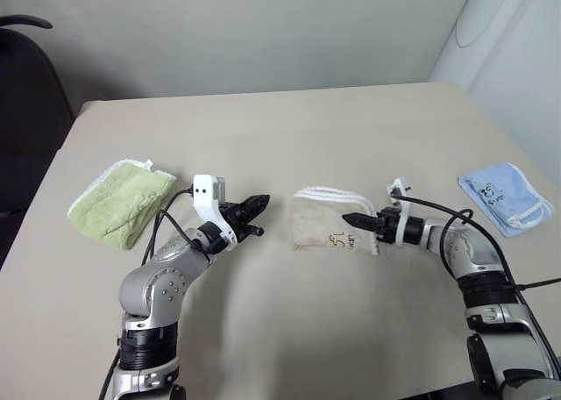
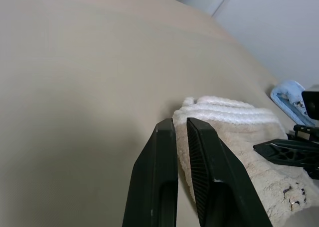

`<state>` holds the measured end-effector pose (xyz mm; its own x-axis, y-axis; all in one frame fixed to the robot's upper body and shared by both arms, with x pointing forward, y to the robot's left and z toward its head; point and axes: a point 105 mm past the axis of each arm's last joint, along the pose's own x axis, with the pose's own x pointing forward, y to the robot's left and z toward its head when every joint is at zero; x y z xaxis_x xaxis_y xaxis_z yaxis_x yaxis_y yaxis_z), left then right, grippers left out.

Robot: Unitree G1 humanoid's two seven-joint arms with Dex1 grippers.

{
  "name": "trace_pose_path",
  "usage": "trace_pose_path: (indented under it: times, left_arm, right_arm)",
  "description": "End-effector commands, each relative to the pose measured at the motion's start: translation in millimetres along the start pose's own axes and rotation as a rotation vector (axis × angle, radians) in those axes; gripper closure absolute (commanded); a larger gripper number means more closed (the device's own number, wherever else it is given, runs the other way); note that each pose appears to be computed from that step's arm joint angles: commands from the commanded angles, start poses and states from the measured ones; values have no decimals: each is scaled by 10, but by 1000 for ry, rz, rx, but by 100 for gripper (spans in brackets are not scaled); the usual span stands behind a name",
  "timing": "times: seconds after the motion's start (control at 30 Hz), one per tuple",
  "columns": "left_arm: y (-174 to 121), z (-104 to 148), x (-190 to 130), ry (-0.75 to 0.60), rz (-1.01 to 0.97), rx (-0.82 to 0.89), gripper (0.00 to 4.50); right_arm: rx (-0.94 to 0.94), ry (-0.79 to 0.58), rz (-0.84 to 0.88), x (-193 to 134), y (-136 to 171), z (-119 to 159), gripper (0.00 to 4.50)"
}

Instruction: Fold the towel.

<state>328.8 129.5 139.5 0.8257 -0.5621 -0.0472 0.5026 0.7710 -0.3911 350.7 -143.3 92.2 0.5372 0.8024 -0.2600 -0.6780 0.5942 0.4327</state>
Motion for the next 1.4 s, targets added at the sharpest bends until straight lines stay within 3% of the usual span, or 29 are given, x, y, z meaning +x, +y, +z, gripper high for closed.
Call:
trace_pose_path:
  times: [0.03,0.07,0.2,0.4,0.47,0.57,0.67,0.87,1.1,1.3,1.4]
  left_arm:
    - [-126,86,-22,-42,-34,24,402]
    - [-130,77,-21,-41,-35,22,402]
    - [-140,67,-16,-39,-35,20,402]
    - [-146,58,14,-31,-47,12,402]
    - [-164,45,46,-24,-59,10,402]
    - [-205,35,108,-15,-84,9,402]
    - [-245,20,194,-4,-109,9,402]
    - [-317,29,256,-8,-128,26,402]
    - [-275,11,164,-29,-88,14,402]
    - [-286,-27,138,-33,-79,-3,402]
    - [-300,-52,146,-23,-93,-8,402]
  right_arm:
    - [-12,-82,26,-103,120,158,410]
    - [-9,-111,27,-142,145,203,444]
    - [9,-267,-17,-388,157,492,447]
    - [25,-609,-348,-1352,-251,1166,447]
    - [45,-674,-480,-1681,-446,1263,447]
    - [101,-697,-660,-2046,-752,1256,447]
    - [243,-684,-877,-2270,-1179,1053,447]
    - [359,-608,-1096,-2266,-1559,657,447]
    - [282,-571,-1141,-2300,-1599,637,214]
    - [233,-639,-1169,-2555,-1548,727,6]
    - [176,-673,-1181,-2704,-1483,789,2]
